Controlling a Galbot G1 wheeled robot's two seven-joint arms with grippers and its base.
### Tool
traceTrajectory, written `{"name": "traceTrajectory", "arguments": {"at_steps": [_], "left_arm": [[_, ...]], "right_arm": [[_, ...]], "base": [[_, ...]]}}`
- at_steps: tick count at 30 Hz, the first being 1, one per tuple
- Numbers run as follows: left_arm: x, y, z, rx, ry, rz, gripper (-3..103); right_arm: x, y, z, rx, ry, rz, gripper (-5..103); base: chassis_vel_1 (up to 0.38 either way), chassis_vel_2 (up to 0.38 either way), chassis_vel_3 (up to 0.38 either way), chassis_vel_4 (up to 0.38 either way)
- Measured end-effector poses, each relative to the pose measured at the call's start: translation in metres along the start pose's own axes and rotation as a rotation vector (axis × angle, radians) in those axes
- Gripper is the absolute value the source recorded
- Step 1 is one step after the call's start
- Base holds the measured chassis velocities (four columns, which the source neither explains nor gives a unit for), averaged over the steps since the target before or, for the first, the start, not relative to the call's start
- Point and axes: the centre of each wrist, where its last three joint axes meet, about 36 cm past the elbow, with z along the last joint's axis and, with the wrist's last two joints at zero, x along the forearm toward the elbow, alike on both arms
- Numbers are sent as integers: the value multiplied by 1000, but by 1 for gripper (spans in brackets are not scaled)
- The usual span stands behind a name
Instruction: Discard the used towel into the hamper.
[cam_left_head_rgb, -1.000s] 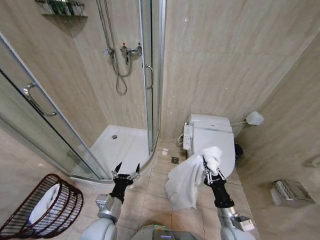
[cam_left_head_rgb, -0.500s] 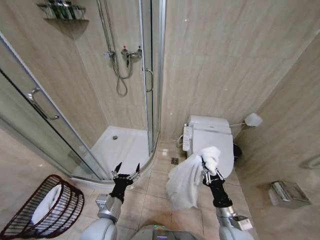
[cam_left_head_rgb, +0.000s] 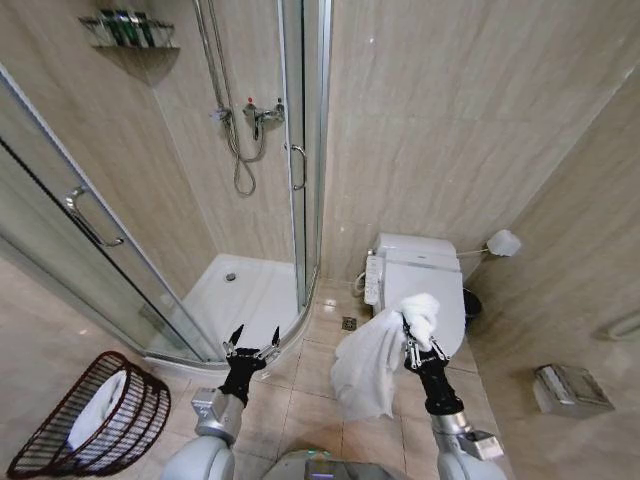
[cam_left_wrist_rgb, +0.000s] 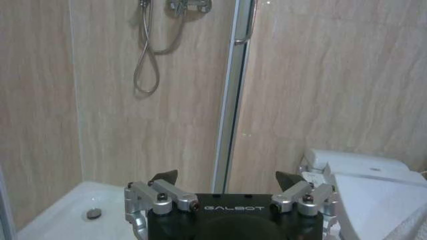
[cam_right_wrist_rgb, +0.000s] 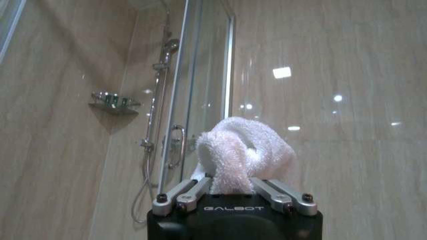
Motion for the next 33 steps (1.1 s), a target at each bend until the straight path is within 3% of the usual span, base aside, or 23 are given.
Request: {"name": "traceTrajectory", "arguments": {"at_steps": [33], "left_arm": [[0, 0, 0, 0, 0, 0, 99]], "right_arm": [[-1, -3, -1, 3, -2, -7, 12]], "base": [[0, 0, 0, 0]]}}
